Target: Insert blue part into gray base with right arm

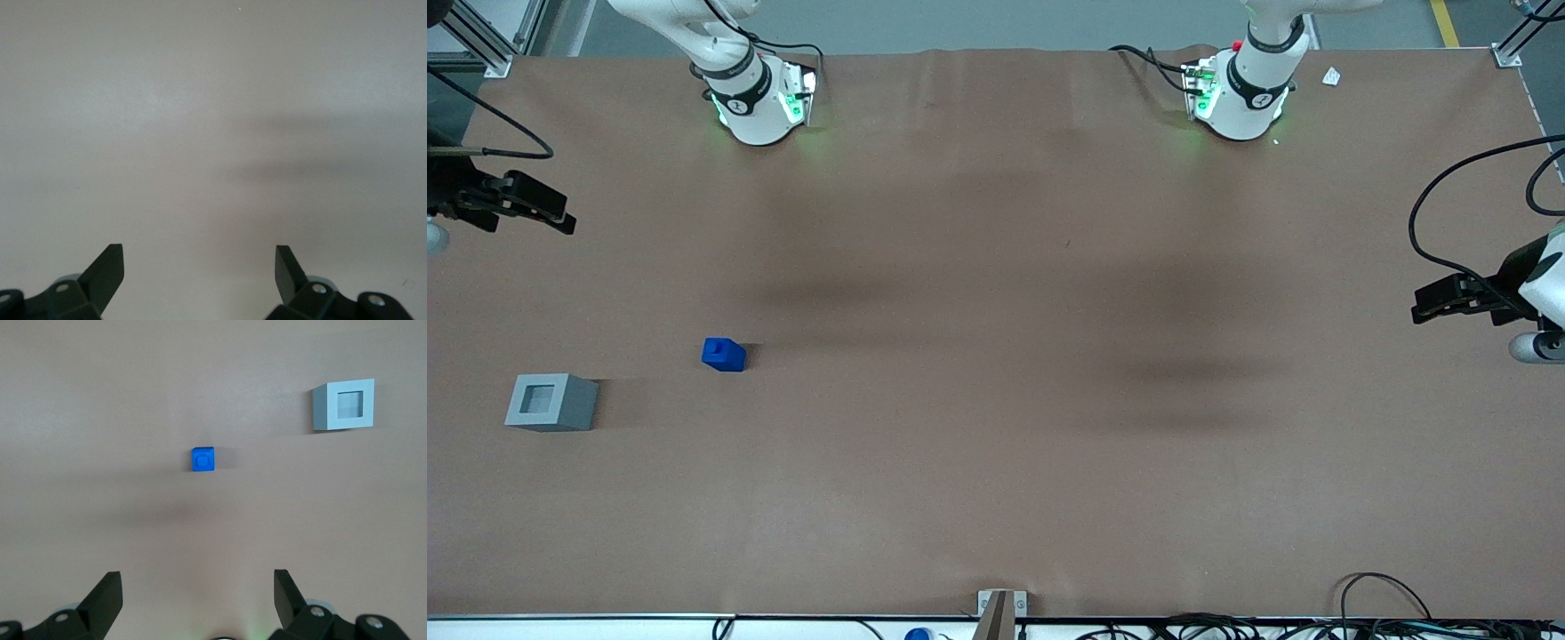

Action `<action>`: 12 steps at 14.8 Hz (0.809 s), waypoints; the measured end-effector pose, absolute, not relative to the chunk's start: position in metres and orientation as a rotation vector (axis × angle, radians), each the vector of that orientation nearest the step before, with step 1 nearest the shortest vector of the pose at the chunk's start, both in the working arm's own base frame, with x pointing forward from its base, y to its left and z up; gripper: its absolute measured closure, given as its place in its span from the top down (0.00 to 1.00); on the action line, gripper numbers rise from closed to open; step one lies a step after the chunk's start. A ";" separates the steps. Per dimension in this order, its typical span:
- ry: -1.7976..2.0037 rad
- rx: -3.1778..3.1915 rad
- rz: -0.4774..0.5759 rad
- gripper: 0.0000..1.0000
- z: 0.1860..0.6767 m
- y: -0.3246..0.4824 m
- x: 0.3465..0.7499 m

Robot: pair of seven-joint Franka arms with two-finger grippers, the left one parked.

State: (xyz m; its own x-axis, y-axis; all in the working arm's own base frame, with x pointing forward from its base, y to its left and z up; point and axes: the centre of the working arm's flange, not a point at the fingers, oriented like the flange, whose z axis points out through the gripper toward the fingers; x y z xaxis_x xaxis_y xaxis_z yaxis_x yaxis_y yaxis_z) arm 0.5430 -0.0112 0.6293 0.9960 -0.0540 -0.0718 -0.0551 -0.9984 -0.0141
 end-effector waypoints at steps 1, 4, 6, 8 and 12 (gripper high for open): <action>0.086 -3.122 0.117 1.00 0.625 -0.011 0.546; 0.087 -3.123 0.122 1.00 0.597 -0.012 0.558; 0.089 -3.123 0.122 1.00 0.570 -0.012 0.564; 0.088 -3.123 0.126 1.00 0.547 -0.011 0.567; 0.091 -3.123 0.132 1.00 0.508 -0.011 0.566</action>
State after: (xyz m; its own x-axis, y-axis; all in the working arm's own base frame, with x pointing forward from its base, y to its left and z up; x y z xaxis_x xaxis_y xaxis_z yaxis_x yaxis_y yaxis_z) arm 0.5660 -0.0112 0.5076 0.9948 -0.0572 -0.0847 -0.0584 -0.9982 -0.0122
